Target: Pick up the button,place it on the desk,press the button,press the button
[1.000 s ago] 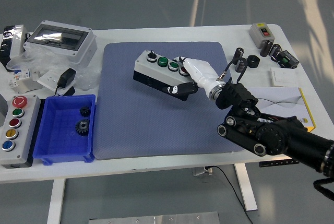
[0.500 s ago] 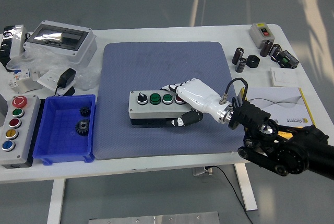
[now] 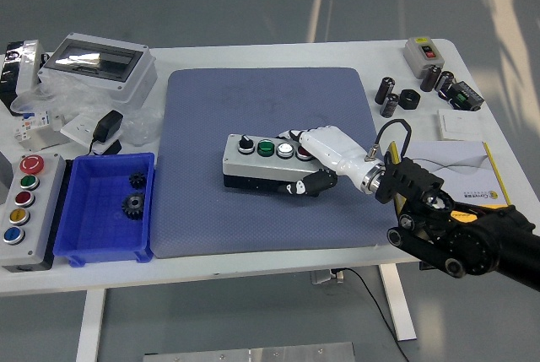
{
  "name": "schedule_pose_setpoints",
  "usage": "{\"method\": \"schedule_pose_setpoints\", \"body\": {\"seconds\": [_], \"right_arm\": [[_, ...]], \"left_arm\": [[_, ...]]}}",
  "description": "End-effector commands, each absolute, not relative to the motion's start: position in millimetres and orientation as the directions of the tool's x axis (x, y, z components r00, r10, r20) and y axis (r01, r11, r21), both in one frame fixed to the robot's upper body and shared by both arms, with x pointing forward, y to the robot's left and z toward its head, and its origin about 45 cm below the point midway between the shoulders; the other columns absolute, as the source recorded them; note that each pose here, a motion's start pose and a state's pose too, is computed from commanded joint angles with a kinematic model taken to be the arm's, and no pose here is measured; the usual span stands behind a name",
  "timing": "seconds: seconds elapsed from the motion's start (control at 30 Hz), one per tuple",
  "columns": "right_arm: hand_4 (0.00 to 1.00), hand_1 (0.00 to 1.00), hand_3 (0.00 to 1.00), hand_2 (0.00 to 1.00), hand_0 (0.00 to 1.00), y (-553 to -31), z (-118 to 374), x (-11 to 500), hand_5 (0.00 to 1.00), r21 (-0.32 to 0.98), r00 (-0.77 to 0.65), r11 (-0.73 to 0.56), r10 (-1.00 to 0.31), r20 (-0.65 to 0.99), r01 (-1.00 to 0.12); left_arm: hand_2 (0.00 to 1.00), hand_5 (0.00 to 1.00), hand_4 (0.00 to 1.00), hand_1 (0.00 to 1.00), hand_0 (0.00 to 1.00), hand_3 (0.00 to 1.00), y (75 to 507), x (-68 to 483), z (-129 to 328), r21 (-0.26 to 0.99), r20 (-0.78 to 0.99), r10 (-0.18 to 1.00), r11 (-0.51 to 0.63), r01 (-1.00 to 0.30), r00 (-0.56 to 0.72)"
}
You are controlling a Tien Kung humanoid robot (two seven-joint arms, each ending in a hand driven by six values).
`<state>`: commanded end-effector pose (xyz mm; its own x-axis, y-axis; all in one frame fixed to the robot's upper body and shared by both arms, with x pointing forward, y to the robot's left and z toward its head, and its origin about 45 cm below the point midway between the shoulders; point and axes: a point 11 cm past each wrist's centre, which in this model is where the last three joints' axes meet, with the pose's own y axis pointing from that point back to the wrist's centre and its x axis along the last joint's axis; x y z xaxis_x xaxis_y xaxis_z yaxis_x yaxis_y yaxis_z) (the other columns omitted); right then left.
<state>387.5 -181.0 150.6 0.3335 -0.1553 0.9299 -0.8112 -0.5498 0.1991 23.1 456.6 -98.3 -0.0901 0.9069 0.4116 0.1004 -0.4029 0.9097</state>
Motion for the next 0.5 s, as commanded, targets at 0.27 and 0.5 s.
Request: {"method": "schedule_pose_setpoints", "body": {"seconds": [0.27, 0.5], "right_arm": [[0.391, 0.762, 0.790, 0.766, 0.782, -185.7, 153.3, 391.2, 0.002, 0.204, 0.347, -0.542, -0.175, 0.922, -0.815], [0.623, 0.860, 0.884, 0.859, 0.930, -186.4, 159.4, 392.8, 0.219, 0.201, 0.378, -0.549, -0.231, 0.896, -0.811]], "left_arm": [[0.548, 0.277, 0.632, 0.596, 0.632, 0.600, 457.7, 23.1, -97.8, 0.908, 0.415, 0.906, -0.406, 0.103, -0.087], [0.547, 0.278, 0.631, 0.596, 0.632, 0.598, 458.6, 24.0, -97.3, 0.907, 0.418, 0.904, -0.409, 0.102, -0.087]]}}
